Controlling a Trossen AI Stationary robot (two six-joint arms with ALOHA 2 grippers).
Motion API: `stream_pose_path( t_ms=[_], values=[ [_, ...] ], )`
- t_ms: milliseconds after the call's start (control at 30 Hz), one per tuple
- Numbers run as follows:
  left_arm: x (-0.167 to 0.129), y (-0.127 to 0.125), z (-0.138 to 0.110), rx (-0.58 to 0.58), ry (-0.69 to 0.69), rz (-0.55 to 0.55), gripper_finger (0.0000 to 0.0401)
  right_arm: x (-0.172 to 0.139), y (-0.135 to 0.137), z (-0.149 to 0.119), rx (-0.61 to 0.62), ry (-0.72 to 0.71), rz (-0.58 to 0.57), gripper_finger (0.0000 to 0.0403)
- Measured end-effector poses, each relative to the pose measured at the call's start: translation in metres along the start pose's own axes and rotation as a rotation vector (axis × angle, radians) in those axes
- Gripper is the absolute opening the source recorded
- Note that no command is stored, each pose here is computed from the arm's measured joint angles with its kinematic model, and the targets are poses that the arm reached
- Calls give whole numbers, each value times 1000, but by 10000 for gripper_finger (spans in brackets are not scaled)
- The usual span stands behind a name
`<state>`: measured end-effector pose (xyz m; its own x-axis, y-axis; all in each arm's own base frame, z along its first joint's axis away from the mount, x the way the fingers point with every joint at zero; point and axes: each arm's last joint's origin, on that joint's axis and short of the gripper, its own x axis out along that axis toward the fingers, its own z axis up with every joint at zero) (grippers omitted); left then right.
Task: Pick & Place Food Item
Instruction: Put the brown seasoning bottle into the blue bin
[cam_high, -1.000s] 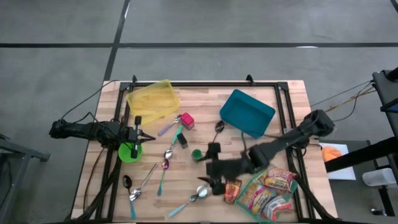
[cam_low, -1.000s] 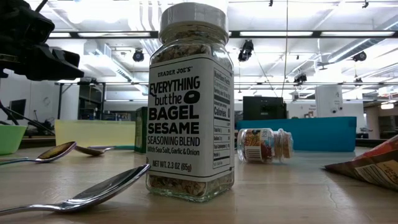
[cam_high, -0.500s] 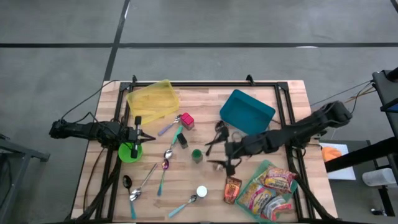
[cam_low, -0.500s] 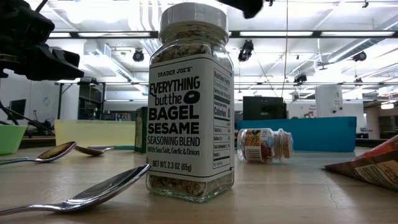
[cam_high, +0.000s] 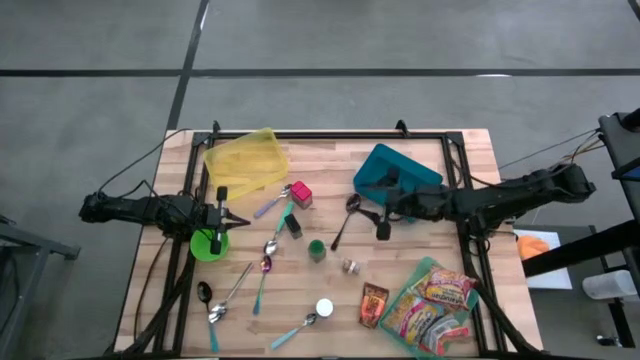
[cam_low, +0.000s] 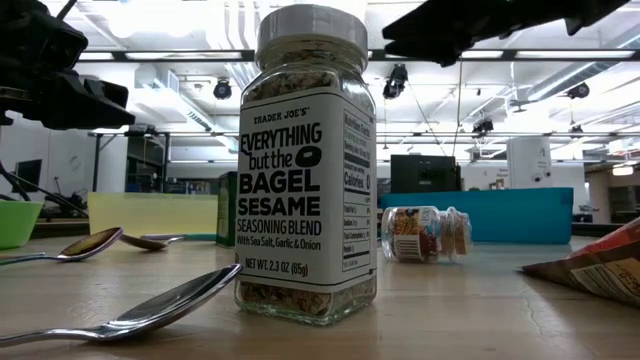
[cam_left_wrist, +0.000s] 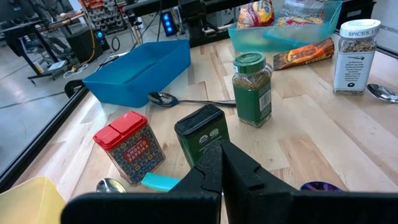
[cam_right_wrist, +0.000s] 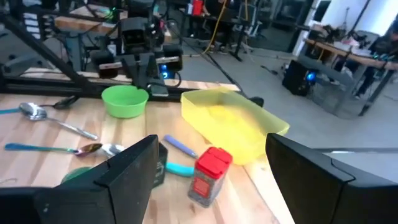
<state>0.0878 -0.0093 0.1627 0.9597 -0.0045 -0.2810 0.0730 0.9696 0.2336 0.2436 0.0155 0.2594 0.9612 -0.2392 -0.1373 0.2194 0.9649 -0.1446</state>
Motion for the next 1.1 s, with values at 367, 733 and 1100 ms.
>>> stream_pose_path(
  t_ms=[367,733,1100],
  values=[
    [0,0,0,0,0,0,0,-3,-2,-1,162,33,0,295],
    [0,0,0,0,0,0,0,-5,-3,-7,221,277,-23,295],
    [0,0,0,0,0,0,0,-11,11,-9,307,328,15,295]
  ],
)
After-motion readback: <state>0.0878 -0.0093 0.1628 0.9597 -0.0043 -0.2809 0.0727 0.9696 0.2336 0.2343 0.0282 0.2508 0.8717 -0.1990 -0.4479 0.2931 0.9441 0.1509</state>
